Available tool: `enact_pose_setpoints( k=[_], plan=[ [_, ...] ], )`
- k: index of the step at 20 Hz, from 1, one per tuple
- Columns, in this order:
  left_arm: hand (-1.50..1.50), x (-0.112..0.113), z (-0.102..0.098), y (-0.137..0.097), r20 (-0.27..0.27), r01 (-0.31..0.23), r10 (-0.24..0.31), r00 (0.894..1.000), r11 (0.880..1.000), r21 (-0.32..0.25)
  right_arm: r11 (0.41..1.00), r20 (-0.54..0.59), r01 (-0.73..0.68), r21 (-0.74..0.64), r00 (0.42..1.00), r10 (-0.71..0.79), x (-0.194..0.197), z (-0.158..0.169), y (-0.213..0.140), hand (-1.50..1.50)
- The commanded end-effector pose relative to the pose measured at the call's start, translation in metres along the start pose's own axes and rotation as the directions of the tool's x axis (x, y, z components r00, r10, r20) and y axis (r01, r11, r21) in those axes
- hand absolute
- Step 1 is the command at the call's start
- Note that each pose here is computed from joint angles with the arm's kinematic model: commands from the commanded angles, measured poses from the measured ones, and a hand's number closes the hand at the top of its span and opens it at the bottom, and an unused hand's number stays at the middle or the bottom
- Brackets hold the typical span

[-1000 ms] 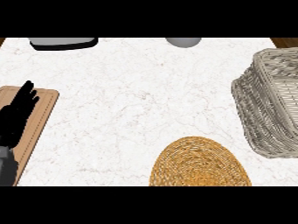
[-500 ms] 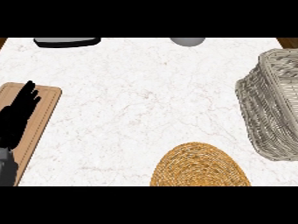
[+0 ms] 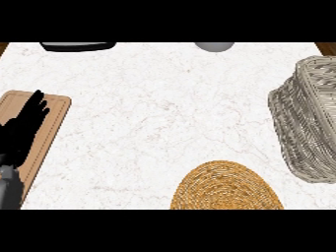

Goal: Pick the cupcake from the placemat and place it in the basket

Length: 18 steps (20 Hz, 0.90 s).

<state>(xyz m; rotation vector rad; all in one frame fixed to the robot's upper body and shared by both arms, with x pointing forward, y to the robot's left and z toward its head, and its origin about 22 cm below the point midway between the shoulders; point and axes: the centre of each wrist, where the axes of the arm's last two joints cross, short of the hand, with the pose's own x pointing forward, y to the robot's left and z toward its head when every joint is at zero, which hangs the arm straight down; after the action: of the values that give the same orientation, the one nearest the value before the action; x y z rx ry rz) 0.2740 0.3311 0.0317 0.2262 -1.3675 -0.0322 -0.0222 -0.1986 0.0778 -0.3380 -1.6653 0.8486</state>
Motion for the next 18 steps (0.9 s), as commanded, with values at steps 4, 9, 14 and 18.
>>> enact_pose_setpoints(
  k=[4, 9, 14, 18],
  plan=[
    [0.0, 0.014, -0.008, -0.01, 0.019, 0.006, -0.005, 1.0, 0.999, -0.038, 0.961, 0.092, 0.028, -0.276, 0.996, -0.002, 0.047, -0.017, -0.064, 1.5],
    [0.0, 0.006, -0.003, -0.011, 0.038, 0.019, -0.018, 0.999, 0.999, -0.033, 0.926, 0.078, 0.017, -0.376, 0.997, 0.013, 0.053, -0.02, -0.072, 1.5],
    [0.0, 0.013, -0.005, -0.014, 0.036, 0.012, -0.01, 0.999, 0.998, -0.054, 0.878, 0.021, -0.047, -0.475, 0.998, 0.064, 0.05, -0.024, -0.075, 1.5],
    [0.0, 0.025, -0.012, -0.026, 0.058, 0.018, -0.015, 0.998, 0.998, -0.057, 0.833, -0.057, -0.148, -0.533, 0.989, 0.139, 0.037, -0.028, -0.08, 1.5]
  ],
)
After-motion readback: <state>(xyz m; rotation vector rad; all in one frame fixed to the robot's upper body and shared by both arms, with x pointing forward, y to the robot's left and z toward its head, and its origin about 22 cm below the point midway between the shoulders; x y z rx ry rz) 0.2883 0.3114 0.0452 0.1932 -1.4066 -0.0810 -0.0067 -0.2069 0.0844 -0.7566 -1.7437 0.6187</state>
